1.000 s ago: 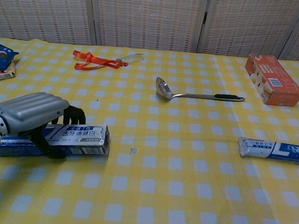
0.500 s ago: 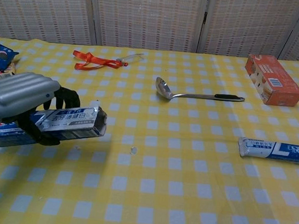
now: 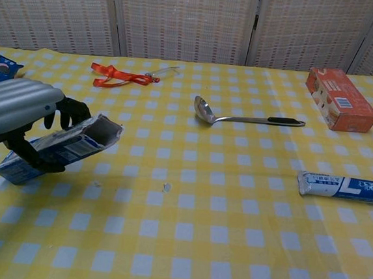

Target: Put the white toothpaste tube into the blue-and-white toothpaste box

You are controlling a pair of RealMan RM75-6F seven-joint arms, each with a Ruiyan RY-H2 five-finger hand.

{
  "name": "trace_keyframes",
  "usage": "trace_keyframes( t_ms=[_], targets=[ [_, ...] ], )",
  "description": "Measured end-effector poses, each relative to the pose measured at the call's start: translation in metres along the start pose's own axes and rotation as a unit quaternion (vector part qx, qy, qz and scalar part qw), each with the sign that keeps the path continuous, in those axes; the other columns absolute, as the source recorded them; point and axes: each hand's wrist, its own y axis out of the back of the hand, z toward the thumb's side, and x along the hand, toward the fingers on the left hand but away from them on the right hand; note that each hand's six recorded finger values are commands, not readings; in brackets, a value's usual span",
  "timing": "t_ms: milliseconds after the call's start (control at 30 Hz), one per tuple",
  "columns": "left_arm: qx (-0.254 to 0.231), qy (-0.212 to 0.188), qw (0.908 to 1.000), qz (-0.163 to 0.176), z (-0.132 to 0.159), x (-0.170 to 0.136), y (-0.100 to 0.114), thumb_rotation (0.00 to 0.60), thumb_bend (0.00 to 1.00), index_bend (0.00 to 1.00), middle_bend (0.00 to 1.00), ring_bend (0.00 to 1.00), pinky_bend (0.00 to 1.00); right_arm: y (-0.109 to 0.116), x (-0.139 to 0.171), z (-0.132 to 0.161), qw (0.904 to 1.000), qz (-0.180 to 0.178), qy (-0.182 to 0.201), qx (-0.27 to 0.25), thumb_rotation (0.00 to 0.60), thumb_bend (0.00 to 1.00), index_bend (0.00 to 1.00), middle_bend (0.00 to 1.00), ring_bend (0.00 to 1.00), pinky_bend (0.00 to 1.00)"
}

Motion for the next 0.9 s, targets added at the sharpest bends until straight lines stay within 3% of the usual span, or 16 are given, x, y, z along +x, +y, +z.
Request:
trace_keyframes(
  t_ms=[367,900],
  targets=[
    [-0.015,-0.002,0.9999,0.003,0.003,-0.004,0.006,0.6,0.2,0.46,0.57,0.46,0.51,-0.016,-0.021,0.018,0.9994,0.023,0.01,0.023,0.6,0.31,0.35,0.29,0.24,0.14],
    [-0.019,0.007,0.9996,0.021,-0.005,-0.014,0.019,0.6,0.2,0.46,0.57,0.46,0.51,-0.035,-0.061,0.052,0.9965,0.049,0.021,0.065,0.6,0.31,0.38,0.32,0.27,0.19]
  ],
)
